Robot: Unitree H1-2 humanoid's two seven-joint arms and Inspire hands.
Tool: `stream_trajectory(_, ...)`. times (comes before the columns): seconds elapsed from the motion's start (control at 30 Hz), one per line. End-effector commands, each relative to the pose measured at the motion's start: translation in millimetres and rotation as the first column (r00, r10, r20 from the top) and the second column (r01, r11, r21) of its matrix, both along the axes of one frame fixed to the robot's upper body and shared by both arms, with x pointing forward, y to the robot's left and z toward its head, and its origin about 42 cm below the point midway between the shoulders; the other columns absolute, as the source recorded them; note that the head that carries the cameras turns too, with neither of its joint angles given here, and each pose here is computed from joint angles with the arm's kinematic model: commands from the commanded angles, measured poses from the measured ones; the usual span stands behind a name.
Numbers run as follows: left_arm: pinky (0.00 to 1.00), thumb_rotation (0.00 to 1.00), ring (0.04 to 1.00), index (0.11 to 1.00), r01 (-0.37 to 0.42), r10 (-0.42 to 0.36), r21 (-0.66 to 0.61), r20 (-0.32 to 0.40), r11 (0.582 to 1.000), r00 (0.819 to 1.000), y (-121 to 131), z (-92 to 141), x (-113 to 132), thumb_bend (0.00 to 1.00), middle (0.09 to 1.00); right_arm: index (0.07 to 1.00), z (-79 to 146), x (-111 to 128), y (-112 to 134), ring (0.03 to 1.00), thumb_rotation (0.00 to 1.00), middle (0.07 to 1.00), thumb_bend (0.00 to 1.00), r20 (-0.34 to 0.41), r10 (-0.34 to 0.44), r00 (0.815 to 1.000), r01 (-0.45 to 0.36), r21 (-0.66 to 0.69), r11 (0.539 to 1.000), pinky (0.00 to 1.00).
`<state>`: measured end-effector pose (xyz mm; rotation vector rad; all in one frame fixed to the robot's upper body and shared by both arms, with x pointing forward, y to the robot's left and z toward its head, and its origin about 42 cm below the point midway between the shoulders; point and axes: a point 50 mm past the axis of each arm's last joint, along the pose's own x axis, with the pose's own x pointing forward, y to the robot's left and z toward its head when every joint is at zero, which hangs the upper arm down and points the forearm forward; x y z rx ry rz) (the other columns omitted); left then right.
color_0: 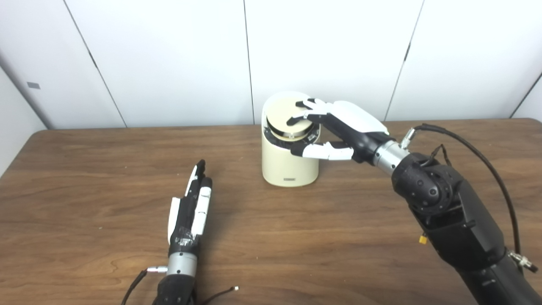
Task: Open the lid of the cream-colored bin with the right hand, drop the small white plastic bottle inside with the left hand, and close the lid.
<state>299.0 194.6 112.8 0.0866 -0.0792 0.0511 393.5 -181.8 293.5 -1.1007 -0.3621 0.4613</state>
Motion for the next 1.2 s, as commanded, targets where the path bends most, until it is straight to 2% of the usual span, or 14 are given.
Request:
stream_trajectory(0.0,1.0,0.97,1.0,1.0,0.008,-0.008,-0.008,-0.044,1.0,0.999,-8,-9,-5,0.55,1.0,0.772,15,2,0,1.0,1.0,0.959,0.63,0.057,0.018,0.998,-0.017,-0.013,1.0,1.0)
stream_trajectory(0.13,1.0,0.96,1.0,1.0,0.008,-0.009,-0.018,-0.041,1.0,0.999,-9,-9,-4,0.53,1.0,0.766,12,3,-1,1.0,1.0,0.961,0.63,0.049,0.02,0.999,-0.019,-0.014,1.0,1.0)
stream_trajectory(0.57,1.0,0.96,1.0,1.0,0.013,-0.013,-0.003,-0.03,1.0,0.999,-11,-7,-4,0.58,1.0,0.775,0,2,-4,1.0,1.0,0.977,0.63,0.001,0.01,1.0,-0.01,-0.017,1.0,1.0)
stream_trajectory(1.17,1.0,0.97,1.0,1.0,0.022,-0.021,0.021,-0.016,1.0,1.0,-11,-3,-5,0.59,1.0,0.778,-15,1,1,1.0,1.0,0.974,0.64,-0.03,0.01,0.999,-0.012,-0.054,0.998,1.0)
